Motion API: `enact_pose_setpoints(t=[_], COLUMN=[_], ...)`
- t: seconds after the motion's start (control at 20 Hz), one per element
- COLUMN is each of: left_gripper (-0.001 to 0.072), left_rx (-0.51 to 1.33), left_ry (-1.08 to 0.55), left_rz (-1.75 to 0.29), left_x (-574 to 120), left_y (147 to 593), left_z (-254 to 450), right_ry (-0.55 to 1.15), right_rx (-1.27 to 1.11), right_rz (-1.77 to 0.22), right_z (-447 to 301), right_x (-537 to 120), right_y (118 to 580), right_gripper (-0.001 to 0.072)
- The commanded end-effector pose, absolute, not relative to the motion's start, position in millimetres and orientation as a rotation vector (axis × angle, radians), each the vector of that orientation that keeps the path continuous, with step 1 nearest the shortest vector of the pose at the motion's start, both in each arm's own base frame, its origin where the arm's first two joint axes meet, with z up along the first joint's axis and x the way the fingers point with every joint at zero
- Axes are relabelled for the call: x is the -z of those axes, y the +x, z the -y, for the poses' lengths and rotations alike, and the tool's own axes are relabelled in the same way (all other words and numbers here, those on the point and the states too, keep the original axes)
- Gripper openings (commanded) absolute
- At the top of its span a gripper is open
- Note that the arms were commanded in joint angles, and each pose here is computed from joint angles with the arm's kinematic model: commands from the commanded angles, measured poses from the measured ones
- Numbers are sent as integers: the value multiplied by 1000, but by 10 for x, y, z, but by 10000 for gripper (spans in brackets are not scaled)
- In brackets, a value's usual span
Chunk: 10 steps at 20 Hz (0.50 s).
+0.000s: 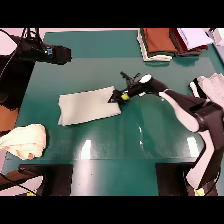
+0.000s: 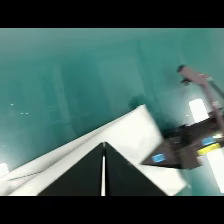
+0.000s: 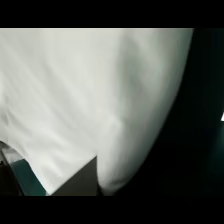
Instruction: Fold the shirts.
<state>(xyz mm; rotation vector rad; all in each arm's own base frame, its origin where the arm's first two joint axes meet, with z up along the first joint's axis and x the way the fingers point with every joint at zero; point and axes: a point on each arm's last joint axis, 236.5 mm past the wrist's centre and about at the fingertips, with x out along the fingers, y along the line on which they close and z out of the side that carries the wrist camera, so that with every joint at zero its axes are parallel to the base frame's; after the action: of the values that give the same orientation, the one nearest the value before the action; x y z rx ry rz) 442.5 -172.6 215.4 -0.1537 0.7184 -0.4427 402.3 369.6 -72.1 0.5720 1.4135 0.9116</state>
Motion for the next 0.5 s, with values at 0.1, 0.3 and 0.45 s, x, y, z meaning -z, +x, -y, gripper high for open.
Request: enact_pose_setpoints(t=[0.1,0.3,0.45], left_gripper=[24,25,25], left_rx=[515,614,652], left_ry=[-162,-103,-92], left_rz=[-727,-729,-724], left_x=[-2157,-2152,-2168], left_y=[4307,4094,4004], left_z=[2026,2446,2616], right_ry=[525,429,367], right_rx=[-987,-858,-677], right_rz=[-1249,-1116,-1057], right_z=[-3981,-3028,-1866], right_x=[337,-253,-684], right_y=[4328,4813,5031], right_gripper=[17,17,17])
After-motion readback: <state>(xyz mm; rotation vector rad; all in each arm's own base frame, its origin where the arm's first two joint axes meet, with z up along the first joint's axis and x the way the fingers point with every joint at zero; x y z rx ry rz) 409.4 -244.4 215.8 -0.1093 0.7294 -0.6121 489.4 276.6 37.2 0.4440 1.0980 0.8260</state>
